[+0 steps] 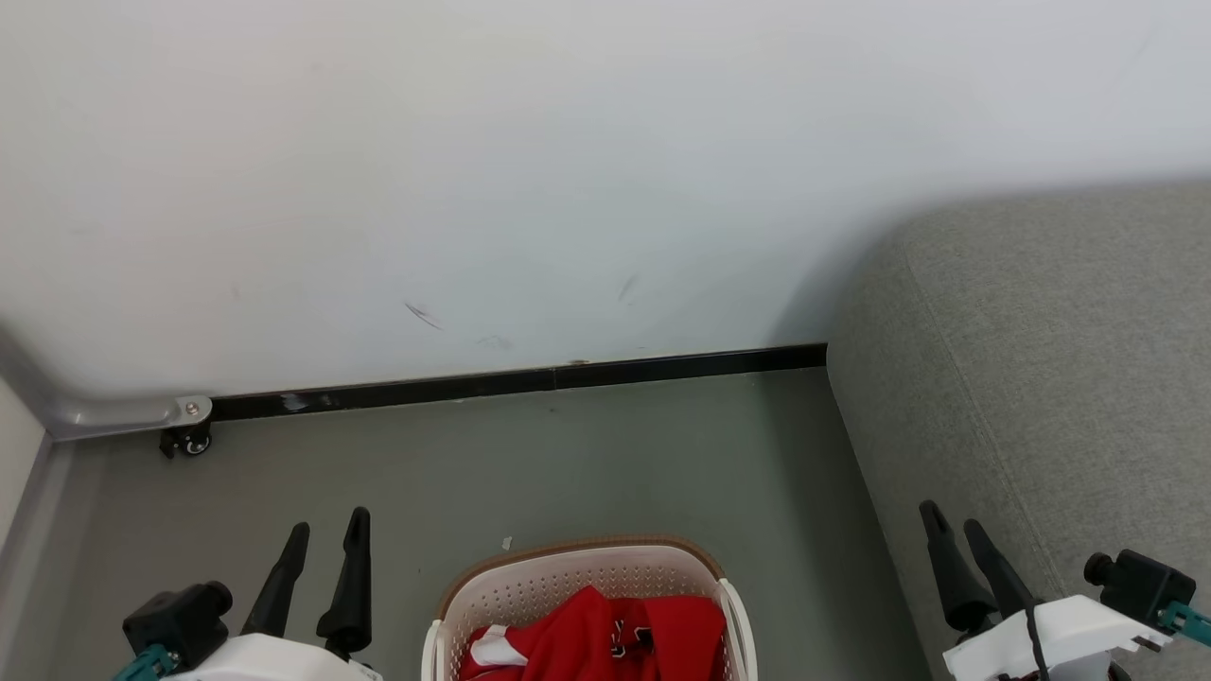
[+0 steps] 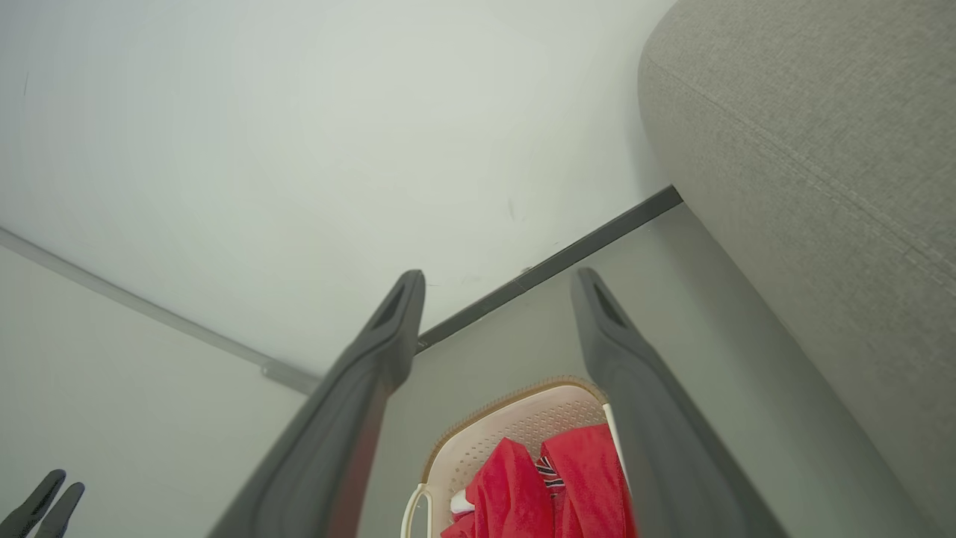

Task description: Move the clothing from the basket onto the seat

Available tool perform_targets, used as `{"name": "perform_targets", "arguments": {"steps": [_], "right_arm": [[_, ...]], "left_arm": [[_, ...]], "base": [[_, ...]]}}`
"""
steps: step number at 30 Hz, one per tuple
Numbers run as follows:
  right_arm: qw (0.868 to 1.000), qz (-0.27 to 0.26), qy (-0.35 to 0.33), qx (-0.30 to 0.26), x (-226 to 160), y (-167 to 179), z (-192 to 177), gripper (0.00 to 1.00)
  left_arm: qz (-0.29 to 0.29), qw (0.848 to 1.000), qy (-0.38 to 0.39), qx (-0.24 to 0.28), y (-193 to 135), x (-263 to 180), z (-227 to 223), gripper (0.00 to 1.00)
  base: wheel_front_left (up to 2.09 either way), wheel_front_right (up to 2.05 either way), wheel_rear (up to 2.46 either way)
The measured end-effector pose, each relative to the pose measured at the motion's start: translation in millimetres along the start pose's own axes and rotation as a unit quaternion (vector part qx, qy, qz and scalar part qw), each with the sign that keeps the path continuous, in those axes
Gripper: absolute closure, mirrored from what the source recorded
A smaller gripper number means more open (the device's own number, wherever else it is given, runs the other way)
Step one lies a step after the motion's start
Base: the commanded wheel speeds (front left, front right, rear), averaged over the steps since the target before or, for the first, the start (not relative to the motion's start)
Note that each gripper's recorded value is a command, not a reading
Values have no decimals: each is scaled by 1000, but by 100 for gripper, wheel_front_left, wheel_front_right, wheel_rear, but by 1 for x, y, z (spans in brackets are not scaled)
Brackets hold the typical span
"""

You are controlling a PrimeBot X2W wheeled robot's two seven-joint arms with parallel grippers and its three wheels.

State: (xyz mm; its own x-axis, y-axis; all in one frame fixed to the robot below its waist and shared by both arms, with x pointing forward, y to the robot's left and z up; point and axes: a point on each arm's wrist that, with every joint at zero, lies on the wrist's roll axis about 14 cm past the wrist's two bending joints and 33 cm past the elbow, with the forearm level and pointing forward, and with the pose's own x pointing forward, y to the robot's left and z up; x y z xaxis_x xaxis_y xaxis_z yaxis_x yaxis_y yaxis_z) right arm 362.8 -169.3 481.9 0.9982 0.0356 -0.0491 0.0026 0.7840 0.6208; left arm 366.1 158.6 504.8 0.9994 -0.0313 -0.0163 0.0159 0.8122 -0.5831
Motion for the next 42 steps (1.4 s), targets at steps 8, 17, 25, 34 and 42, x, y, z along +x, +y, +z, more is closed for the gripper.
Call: {"name": "perform_targets", "arguments": {"steps": [8,17,25,34,42], "right_arm": [[996,13,4,-85,-3,4,-5,0],[986,35,6,-161,-4,13,-10,0],[974,51,5,-220,-4,19,-13,0],[958,75,-1,-277,-5,29,-16,0],[948,86,-7,-307,-5,33,-16,0]], "left_arm": [[2,998,-5,70,-2,-4,-3,0],[-7,991,-20,135,-9,-5,-1,0],[-13,981,-36,191,-14,-6,1,0],[-4,967,-40,251,-8,-11,-3,0],[11,958,-45,284,-1,-13,-2,0]], "base": [[0,0,0],[0,0,0],[0,0,0],[0,0,0],[0,0,0]]}}
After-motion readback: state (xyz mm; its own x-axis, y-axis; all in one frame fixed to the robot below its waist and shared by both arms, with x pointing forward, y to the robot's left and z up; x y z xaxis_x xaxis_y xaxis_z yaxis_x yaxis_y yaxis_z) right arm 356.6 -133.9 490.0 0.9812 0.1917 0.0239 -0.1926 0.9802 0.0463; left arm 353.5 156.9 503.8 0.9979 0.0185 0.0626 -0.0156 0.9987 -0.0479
